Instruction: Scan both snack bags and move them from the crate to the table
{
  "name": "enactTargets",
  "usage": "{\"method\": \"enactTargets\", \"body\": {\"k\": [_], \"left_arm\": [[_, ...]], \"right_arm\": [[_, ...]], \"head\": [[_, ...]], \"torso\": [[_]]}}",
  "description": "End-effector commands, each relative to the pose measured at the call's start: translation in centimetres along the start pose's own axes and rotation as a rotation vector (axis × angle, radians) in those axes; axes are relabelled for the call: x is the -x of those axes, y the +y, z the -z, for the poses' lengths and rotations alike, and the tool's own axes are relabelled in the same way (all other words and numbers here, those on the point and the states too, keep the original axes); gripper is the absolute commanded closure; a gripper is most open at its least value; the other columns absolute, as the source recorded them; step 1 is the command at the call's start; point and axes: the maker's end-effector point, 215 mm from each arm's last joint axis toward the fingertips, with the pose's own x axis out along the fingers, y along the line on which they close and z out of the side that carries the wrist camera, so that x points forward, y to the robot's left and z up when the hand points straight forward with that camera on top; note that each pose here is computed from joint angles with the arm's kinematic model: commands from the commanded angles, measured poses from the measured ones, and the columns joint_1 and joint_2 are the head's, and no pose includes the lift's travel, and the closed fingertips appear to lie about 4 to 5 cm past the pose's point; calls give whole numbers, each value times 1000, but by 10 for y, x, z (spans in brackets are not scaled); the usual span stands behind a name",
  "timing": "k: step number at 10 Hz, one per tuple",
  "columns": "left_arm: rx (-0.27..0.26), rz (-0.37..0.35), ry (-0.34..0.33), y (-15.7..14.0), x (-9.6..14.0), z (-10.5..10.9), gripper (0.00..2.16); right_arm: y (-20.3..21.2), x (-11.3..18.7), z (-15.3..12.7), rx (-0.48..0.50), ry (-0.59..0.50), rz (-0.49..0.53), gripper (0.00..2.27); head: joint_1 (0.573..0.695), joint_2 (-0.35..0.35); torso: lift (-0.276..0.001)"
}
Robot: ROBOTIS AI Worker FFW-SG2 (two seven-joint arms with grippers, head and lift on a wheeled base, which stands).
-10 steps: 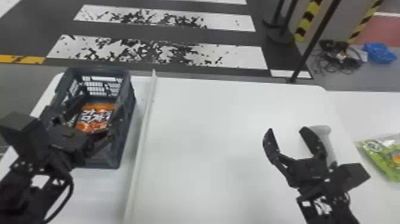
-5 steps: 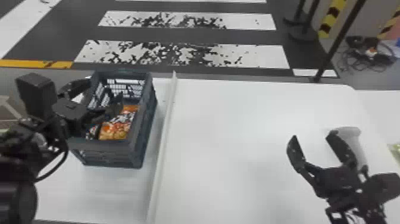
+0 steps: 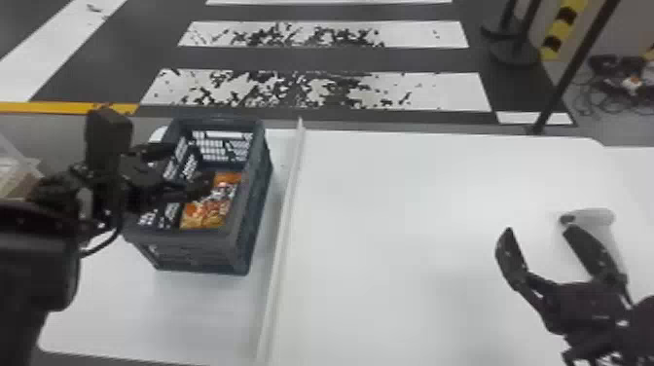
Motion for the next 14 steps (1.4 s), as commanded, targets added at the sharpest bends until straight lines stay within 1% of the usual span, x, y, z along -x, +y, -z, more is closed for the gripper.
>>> {"method": "enactTargets", "body": {"k": [1, 2, 3, 6, 7, 8, 10, 11, 12, 14], "left_arm": [[-19, 38, 78, -2, -17, 17, 174], [-35, 44, 129, -1, -30, 29, 174], [-42, 49, 166, 0, -38, 35, 174], [-86, 135, 314, -14, -65, 59, 174], [-112, 145, 351, -15, -70, 65, 174], [-114, 161, 381, -18, -72, 74, 174], [-122, 148, 441, -10, -69, 94, 174], [-109, 154, 466, -13, -71, 103, 174], [-72, 156, 505, -15, -67, 117, 238], [-24, 189, 580, -21, -54, 142, 583]], "right_arm": [[-1, 2, -2, 1, -3, 2, 63], [-3, 2, -4, 2, -2, 3, 63], [-4, 3, -5, 2, -2, 5, 63], [-8, 6, -8, 2, -1, 11, 63], [-9, 6, -9, 3, -1, 11, 63], [-9, 6, -8, 2, 3, 11, 63], [-8, 0, -10, 3, 4, 3, 63], [-7, -1, -10, 4, 4, 1, 63], [-5, -5, -10, 1, 5, -6, 63], [2, -14, -4, -4, 20, -32, 66]], "head": [[695, 62], [695, 59], [695, 58], [695, 44], [695, 41], [695, 37], [695, 39], [695, 50], [695, 55], [695, 71]], "torso": [[-88], [-88], [-88], [-88], [-88], [-88], [-88], [-88], [-88], [-88]]}}
